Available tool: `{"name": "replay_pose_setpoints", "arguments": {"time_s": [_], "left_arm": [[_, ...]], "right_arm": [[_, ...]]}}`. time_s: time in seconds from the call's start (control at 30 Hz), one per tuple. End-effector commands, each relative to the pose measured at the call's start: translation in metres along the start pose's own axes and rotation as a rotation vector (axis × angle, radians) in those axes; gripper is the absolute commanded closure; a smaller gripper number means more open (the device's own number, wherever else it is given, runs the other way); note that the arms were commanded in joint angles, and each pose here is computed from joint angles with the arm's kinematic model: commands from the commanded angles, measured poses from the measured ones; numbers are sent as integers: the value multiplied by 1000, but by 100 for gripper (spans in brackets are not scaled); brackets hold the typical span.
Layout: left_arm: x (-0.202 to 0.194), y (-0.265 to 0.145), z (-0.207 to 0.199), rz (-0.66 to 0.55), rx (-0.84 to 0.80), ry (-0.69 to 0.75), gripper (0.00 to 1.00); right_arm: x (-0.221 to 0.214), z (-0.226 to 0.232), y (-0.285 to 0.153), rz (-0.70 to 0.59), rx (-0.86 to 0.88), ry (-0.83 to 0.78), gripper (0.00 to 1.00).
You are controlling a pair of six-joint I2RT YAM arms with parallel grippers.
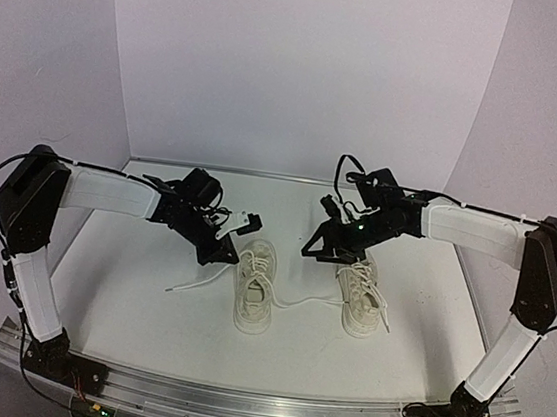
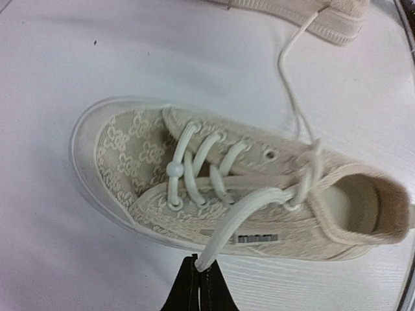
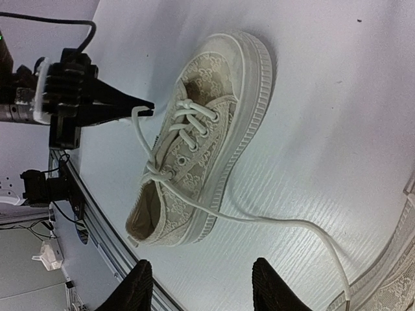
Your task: Tie the shoes
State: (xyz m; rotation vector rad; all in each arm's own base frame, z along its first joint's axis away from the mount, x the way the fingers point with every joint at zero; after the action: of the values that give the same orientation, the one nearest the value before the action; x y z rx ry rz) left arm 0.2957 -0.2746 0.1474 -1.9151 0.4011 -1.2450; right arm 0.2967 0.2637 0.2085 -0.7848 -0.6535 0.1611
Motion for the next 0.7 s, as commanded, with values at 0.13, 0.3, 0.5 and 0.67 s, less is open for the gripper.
{"name": "replay_pose_setpoints", "arguments": {"time_s": [0.13,0.3,0.5,0.67], "left_arm": [[31,-26,-31,-168,-80,-8,100],[38,-25,-40,-191,-95,-12,100],[40,-20,-46,-211,-88,-12,100],[43,-18,-52,-226,-80,5,100]], "right_arm": [[28,14,0,-93,115,22,55],[34,24,10,-107,181,32,56],[36,34,32,-81,235,34,56],[39,38,44,-76,246,45,57]]}}
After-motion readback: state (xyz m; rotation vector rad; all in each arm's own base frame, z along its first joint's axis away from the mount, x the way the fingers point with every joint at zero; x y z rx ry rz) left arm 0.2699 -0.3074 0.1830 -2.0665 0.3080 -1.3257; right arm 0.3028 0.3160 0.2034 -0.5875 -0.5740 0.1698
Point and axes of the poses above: each gripper's point midway between its finger pads, its own y axis out along the fingers, its own z axis along the line the jaws close on, x = y × z, the point moved 9 cm from there along -y, back along the fingers, and after that the axes turned 14 degrees about -y, right-handed, at the moved point
